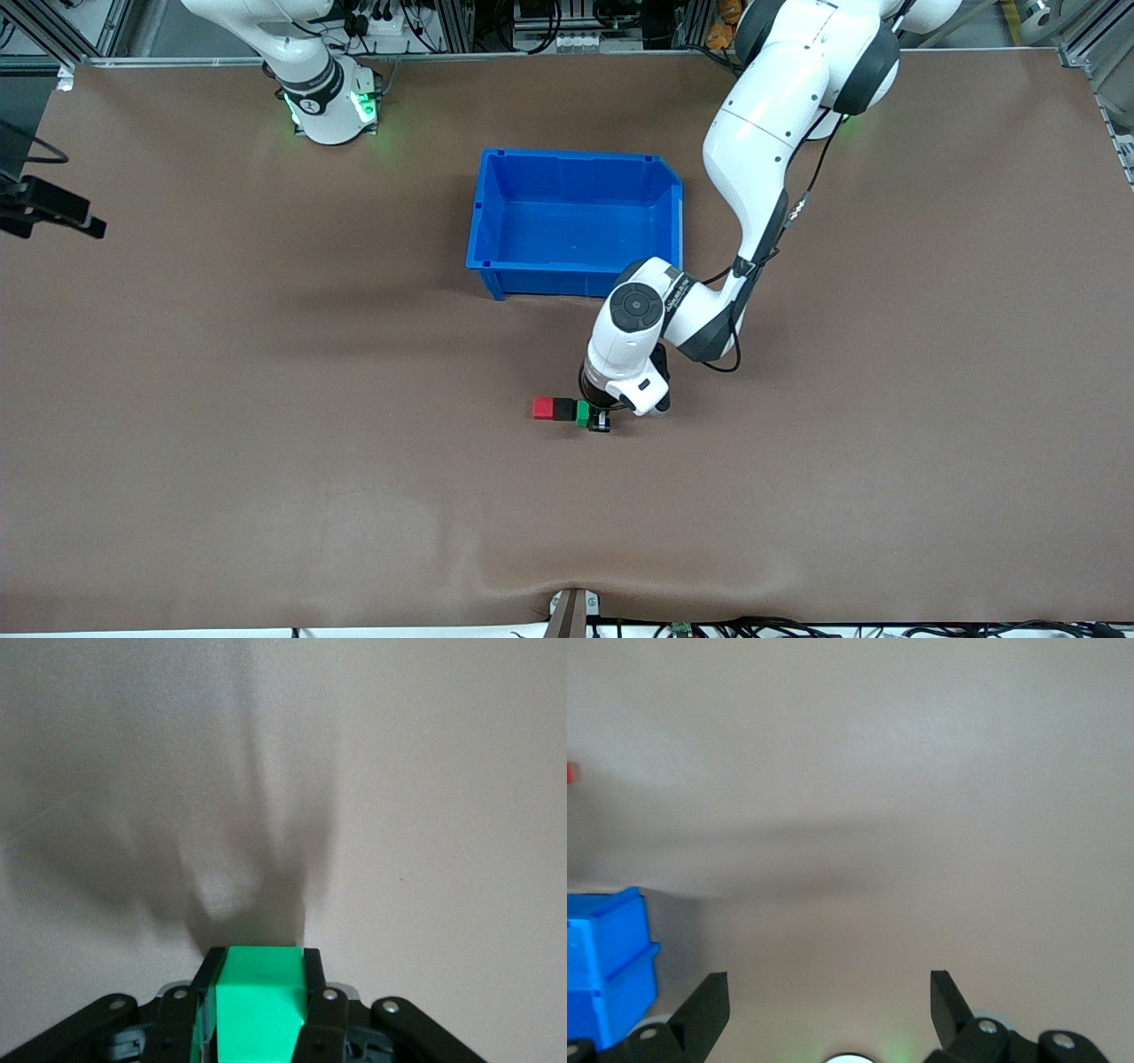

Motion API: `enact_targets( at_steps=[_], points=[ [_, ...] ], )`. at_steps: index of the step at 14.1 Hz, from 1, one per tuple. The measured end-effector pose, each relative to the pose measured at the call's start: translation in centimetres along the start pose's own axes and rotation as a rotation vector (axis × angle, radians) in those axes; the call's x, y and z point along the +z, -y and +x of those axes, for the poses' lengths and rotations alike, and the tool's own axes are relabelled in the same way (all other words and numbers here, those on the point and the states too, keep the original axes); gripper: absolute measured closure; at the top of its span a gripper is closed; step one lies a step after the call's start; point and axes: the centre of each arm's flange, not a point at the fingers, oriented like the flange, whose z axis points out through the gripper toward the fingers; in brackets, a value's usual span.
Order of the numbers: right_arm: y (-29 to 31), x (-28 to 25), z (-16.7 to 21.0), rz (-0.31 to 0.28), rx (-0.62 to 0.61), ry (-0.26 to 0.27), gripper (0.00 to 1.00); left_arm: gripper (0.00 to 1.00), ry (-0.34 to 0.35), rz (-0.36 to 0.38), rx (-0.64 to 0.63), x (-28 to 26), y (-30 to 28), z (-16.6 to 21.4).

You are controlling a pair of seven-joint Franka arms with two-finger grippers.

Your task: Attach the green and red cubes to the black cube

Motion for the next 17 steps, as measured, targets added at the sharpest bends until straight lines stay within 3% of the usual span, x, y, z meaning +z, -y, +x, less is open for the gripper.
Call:
enact_targets(
  at_steps=[2, 4, 7, 10, 13, 17],
  points=[
    [0.0, -0.1, -0.2, -0.013, -0.002, -0.014, 0.00, 0.61, 0.002, -0.001, 0.005, 0.0, 0.2, -0.4],
    [0.1, -2.9, -0.1, -0.029, -0.005, -0.083, 0.00, 0.56, 0.002, 0.003, 0.016, 0.3, 0.8, -1.0],
    [0.4, -6.2, -0.4, -0.037, 0.001, -0.143, 0.00, 0.27, 0.005, 0.001, 0.025, 1.1, 1.5, -1.4],
    [1.0, -5.2, -0.5, -0.032, 0.043, -0.081, 0.00, 0.00, 0.001, -0.008, 0.023, 0.8, 0.9, -1.2],
    [1.1, -4.1, -0.3, -0.030, 0.056, -0.058, 0.00, 0.00, -0.061, -0.026, 0.068, -1.4, -0.5, -0.8],
    [0.7, -3.1, -1.9, -0.022, 0.059, -0.100, 0.00, 0.00, -0.101, -0.056, 0.152, -8.8, -3.7, -0.4]
  ],
)
